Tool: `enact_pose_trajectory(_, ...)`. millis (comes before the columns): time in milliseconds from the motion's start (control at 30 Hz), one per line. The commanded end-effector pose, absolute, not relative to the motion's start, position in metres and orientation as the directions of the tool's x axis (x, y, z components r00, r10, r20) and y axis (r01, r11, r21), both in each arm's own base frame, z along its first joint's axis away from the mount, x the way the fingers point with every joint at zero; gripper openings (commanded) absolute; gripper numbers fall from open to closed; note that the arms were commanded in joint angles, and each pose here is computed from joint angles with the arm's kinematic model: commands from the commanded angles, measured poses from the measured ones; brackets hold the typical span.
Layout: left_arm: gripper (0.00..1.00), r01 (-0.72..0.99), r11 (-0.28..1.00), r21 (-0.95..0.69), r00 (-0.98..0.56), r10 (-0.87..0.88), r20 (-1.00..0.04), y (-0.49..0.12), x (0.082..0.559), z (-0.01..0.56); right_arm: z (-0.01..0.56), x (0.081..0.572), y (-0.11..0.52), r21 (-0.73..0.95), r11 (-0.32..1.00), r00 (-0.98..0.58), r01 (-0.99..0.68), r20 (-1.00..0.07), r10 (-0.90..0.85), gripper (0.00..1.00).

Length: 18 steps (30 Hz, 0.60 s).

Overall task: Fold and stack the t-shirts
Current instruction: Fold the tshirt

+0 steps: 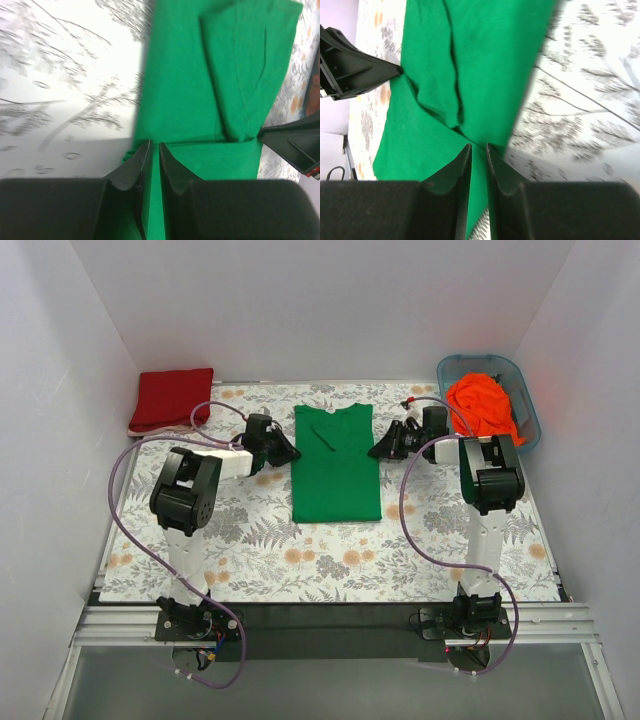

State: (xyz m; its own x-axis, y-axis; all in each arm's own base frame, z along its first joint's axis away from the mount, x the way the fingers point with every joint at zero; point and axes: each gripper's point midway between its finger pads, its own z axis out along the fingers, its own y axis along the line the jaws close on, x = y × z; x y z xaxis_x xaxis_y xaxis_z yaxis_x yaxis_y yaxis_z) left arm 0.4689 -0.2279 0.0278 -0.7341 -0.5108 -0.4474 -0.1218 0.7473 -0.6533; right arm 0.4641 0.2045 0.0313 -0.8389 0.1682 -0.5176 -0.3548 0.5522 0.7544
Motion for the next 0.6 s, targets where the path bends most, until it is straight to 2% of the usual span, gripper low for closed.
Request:
enact_pose_trajectory(0, 0.12, -0.108, 0.754, -0.648, -0.720, -0.509, -0.472, -0.213, 0.467, 0.043, 0.059, 0.469, 0.196, 0.724, 0.559, -0.792, -0.404, -0.582, 0.182, 0.23)
enact_pose_trajectory(167, 0.20, -0.052, 0.717, -0.695, -0.717, -0.512, -0.473, -0.218, 0.444, 0.092, 0.118, 0.442, 0.206, 0.717, 0.523, -0.757, -0.460, -0.625, 0.192, 0.23)
enact_pose_trajectory(200, 0.21, -0.026, 0.696, -0.717, -0.704, -0.522, -0.481, -0.223, 0.436, 0.117, 0.115, 0.429, 0.208, 0.728, 0.516, -0.771, -0.451, -0.609, 0.186, 0.23)
enact_pose_trajectory(267, 0.23, -0.037, 0.689, -0.723, -0.717, -0.523, -0.461, -0.222, 0.413, 0.118, 0.134, 0.407, 0.217, 0.737, 0.476, -0.770, -0.480, -0.614, 0.173, 0.23)
enact_pose_trajectory(333, 0.23, 0.008, 0.670, -0.743, -0.726, -0.507, -0.465, -0.235, 0.388, 0.136, 0.128, 0.380, 0.223, 0.761, 0.447, -0.797, -0.471, -0.584, 0.153, 0.23)
enact_pose_trajectory(400, 0.23, 0.019, 0.677, -0.736, -0.773, -0.457, -0.440, -0.249, 0.354, 0.121, 0.137, 0.355, 0.234, 0.775, 0.385, -0.808, -0.500, -0.578, 0.114, 0.24)
enact_pose_trajectory(567, 0.22, -0.034, 0.654, -0.756, -0.870, -0.392, -0.301, -0.264, 0.297, 0.078, 0.095, 0.298, 0.243, 0.822, 0.344, -0.872, -0.454, -0.489, 0.019, 0.24)
